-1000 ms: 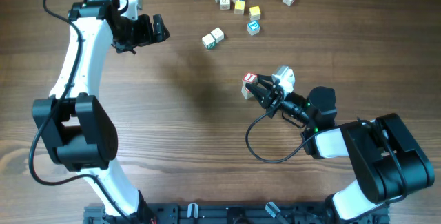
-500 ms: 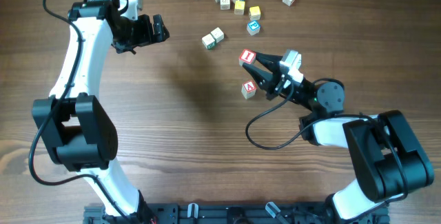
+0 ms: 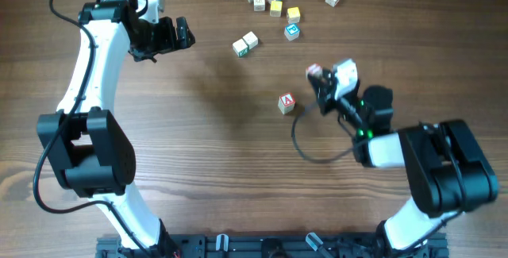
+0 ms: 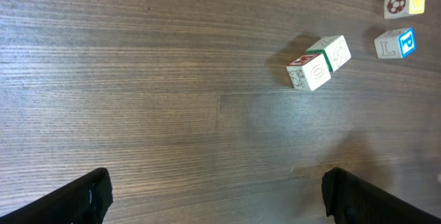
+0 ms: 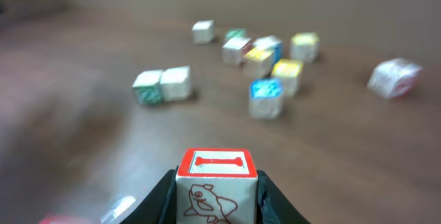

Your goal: Form a tower

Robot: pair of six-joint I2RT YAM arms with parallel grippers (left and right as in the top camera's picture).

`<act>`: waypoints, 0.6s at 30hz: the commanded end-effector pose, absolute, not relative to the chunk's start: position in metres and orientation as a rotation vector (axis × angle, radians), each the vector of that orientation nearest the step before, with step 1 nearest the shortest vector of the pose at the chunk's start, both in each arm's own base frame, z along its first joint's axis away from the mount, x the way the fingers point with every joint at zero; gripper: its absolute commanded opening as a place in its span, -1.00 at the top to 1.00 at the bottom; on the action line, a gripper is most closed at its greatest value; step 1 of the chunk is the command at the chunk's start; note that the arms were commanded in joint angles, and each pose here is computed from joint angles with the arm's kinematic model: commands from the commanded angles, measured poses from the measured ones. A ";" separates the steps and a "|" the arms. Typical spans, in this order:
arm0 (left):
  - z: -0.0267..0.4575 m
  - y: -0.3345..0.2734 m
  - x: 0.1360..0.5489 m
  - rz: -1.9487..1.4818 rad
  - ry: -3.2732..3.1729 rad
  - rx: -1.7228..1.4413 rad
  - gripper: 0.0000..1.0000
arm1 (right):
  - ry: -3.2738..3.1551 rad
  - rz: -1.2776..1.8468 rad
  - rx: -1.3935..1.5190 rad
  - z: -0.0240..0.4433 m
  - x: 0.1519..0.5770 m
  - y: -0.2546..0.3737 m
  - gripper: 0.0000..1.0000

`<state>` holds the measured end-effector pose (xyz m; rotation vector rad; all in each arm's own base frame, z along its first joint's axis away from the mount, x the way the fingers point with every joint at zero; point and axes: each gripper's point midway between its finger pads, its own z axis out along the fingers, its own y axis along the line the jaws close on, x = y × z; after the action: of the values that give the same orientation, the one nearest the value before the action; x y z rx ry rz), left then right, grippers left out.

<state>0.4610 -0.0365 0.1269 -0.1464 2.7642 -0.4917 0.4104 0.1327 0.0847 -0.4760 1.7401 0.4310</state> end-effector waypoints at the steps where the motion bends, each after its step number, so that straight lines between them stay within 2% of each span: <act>1: 0.124 -0.038 0.461 -0.489 2.768 -0.117 -1.00 | 1.747 0.347 -0.437 0.066 0.461 0.129 0.91; 6: 0.124 -0.038 0.461 -0.489 2.768 -0.117 -1.00 | 1.742 0.290 -0.322 0.042 0.515 0.121 0.91; 9: 0.124 -0.038 0.461 -0.489 2.769 -0.117 -1.00 | 1.803 0.304 -0.326 0.027 0.512 0.122 0.88; 12: 0.124 -0.038 0.461 -0.489 2.769 -0.117 -1.00 | 1.914 0.364 -0.288 0.004 0.503 0.123 0.73; 13: 0.124 -0.038 0.461 -0.489 2.769 -0.117 -1.00 | 1.917 0.383 -0.280 0.004 0.502 0.125 0.59; 14: 0.124 -0.038 0.461 -0.489 2.768 -0.117 -1.00 | 1.900 0.407 -0.284 0.009 0.503 0.128 0.14; 15: 0.124 -0.038 0.461 -0.489 2.768 -0.117 -1.00 | 1.882 0.415 -0.292 0.012 0.503 0.130 -0.24; 16: 0.124 -0.038 0.461 -0.489 2.769 -0.117 -1.00 | 1.875 0.414 -0.292 0.014 0.504 0.130 -0.46; 17: 0.124 -0.038 0.461 -0.489 2.768 -0.117 -1.00 | 1.867 0.414 -0.292 0.016 0.504 0.130 -0.57; 18: 0.124 -0.038 0.461 -0.489 2.769 -0.117 -1.00 | 1.867 0.413 -0.292 0.016 0.505 0.130 -0.59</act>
<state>0.4609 -0.0365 0.1269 -0.1465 2.7646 -0.4917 0.5058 0.1250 0.0183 -0.2950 1.8658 0.3775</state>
